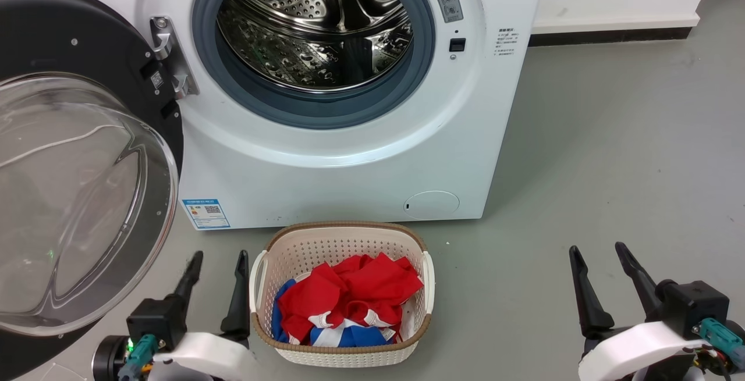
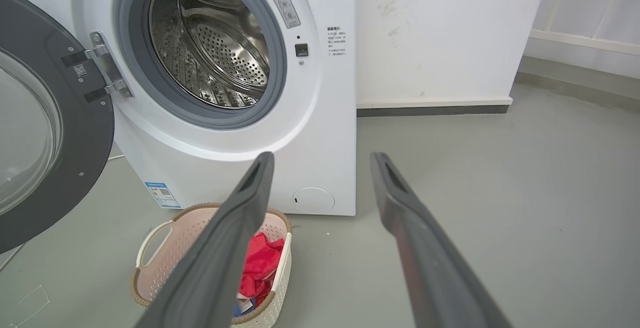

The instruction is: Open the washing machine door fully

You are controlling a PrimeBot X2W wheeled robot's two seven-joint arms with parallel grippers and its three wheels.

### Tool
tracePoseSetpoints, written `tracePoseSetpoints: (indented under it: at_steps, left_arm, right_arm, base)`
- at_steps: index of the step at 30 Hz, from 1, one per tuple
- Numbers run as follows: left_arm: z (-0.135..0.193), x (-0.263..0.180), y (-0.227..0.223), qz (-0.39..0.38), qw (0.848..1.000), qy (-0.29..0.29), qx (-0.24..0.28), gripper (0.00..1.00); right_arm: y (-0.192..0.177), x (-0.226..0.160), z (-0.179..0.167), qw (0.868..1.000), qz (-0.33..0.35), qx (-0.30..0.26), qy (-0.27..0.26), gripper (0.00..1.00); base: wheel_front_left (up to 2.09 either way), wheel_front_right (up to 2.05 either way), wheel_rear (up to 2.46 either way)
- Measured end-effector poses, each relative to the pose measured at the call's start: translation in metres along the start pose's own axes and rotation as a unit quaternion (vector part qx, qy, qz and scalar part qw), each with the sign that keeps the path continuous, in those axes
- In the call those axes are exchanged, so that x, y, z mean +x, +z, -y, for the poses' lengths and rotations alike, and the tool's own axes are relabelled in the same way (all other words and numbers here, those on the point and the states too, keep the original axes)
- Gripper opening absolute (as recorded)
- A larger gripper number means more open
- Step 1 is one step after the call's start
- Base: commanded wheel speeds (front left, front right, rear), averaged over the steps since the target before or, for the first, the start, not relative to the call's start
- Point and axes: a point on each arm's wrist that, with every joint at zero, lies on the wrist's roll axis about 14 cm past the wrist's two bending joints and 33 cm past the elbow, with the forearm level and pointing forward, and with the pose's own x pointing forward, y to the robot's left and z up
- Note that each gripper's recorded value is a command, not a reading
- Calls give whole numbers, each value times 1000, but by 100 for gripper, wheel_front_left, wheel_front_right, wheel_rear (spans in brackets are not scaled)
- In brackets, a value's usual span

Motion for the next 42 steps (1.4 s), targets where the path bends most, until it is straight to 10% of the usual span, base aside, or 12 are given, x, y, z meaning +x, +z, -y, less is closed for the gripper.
tracePoseSetpoints:
  at_steps: [31, 32, 42]
  left_arm:
    - [-16, 0, 2, 2, 1000, 25, 0, 100]
    - [-16, 0, 0, 0, 1000, 25, 0, 0]
    - [-21, -8, -23, -45, 995, 47, -73, 0]
  right_arm:
    - [1, 3, 0, 1000, 5, 3, 0, 100]
    - [-1, 2, 1, 1000, 2, 4, 0, 0]
    - [-20, -3, 2, 996, -23, 81, -6, 0]
  base:
    - [0, 0, 0]
    - [0, 0, 0]
    - [0, 0, 0]
